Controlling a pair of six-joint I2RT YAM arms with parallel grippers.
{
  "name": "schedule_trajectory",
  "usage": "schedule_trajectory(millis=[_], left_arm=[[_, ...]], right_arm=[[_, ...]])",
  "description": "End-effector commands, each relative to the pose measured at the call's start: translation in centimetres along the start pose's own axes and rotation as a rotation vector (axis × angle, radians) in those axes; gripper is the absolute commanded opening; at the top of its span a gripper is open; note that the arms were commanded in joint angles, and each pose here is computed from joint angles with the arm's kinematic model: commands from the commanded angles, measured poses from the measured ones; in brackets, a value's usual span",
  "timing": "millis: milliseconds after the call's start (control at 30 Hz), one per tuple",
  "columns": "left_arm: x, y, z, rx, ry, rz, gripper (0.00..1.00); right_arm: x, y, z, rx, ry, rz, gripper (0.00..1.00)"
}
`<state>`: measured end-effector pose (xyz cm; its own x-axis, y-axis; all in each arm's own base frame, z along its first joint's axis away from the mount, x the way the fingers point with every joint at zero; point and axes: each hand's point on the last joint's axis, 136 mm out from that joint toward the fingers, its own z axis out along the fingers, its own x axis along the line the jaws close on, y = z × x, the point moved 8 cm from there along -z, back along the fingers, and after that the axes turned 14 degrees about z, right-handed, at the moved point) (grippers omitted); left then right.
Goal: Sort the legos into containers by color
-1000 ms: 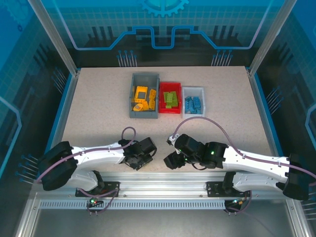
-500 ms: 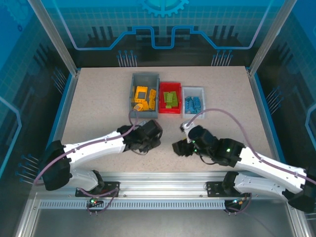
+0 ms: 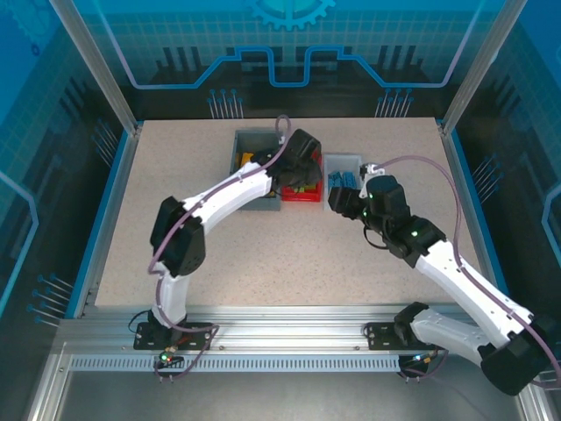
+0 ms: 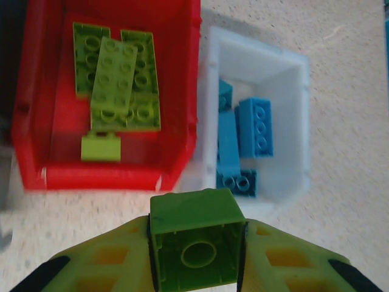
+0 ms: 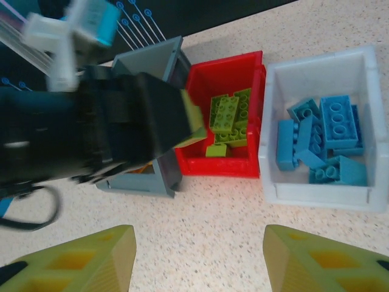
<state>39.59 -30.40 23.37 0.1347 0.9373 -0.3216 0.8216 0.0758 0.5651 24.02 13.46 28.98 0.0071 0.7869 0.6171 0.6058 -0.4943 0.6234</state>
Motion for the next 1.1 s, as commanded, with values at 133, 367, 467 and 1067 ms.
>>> schedule_trajectory(millis=[133, 367, 467, 1067], left_arm=[[1.4, 3.0, 5.8, 0.033, -0.022, 0.073, 0.34], [2.9, 4.3, 8.6, 0.044, -0.033, 0.067, 0.34], [3.2, 4.1, 7.9, 0.059, 0.009, 0.070, 0.33], [2.7, -0.6, 6.2, 0.118, 0.207, 0.107, 0.36]], right_arm=[[2.1, 2.2, 0.5, -0.034, 0.097, 0.039, 0.59], [1.1, 1.2, 1.2, 0.002, 0.080, 0.051, 0.58], [0.8, 0.9, 1.4, 0.016, 0.074, 0.056, 0.58], [-0.1, -0.3, 1.1, 0.062, 0.049, 0.083, 0.58]])
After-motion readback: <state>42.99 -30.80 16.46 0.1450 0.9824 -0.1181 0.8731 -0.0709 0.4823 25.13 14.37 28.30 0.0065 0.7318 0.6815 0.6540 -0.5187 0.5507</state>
